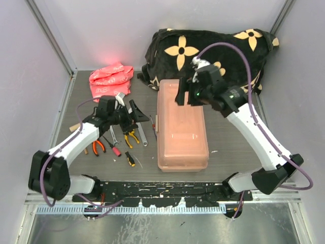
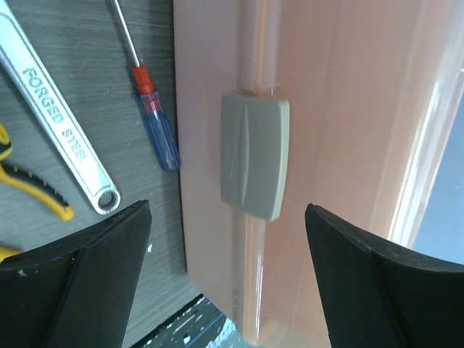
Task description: Pack the tool kit
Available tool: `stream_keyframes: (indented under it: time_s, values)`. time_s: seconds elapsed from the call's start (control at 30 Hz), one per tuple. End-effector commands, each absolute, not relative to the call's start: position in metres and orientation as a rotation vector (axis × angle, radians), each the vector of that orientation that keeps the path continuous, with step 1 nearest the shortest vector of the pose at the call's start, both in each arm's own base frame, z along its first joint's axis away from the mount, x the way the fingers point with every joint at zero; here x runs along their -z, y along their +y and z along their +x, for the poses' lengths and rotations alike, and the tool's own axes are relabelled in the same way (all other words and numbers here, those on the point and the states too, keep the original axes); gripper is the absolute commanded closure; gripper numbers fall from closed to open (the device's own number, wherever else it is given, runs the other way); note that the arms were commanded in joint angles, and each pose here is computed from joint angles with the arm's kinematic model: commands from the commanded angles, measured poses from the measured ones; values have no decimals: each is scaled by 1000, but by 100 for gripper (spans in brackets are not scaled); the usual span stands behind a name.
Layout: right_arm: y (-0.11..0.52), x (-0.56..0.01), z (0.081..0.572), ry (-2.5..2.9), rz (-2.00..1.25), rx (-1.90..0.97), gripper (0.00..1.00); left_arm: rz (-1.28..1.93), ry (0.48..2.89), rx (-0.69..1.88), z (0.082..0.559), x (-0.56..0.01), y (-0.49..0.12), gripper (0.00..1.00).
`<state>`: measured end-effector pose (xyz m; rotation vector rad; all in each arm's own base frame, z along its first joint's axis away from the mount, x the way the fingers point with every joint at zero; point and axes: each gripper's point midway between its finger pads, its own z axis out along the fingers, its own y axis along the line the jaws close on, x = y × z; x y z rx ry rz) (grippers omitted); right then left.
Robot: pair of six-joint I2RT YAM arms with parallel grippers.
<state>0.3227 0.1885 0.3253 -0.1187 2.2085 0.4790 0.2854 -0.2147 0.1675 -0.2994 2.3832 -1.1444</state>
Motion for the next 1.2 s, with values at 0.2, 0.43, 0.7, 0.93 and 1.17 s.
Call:
stream_keyframes:
  time_s: [0.2,0.43,0.7,0.93,1.17]
  values:
    - [217,-264,277,2375,-15,-224,20,-131,2239,1427,327,-190,-257,17]
    - [207,-258,273,2405,32,-100,20,-38,2213,1588,328,-182,-273,14]
    - [208,-243,277,2442,16,-34,18,33,2197,1729,315,-178,-283,7]
    - [209,-235,279,2460,11,-17,18,74,2162,1781,288,-172,-280,3]
    - [198,-229,283,2498,25,33,21,103,2166,1801,272,-163,-282,2]
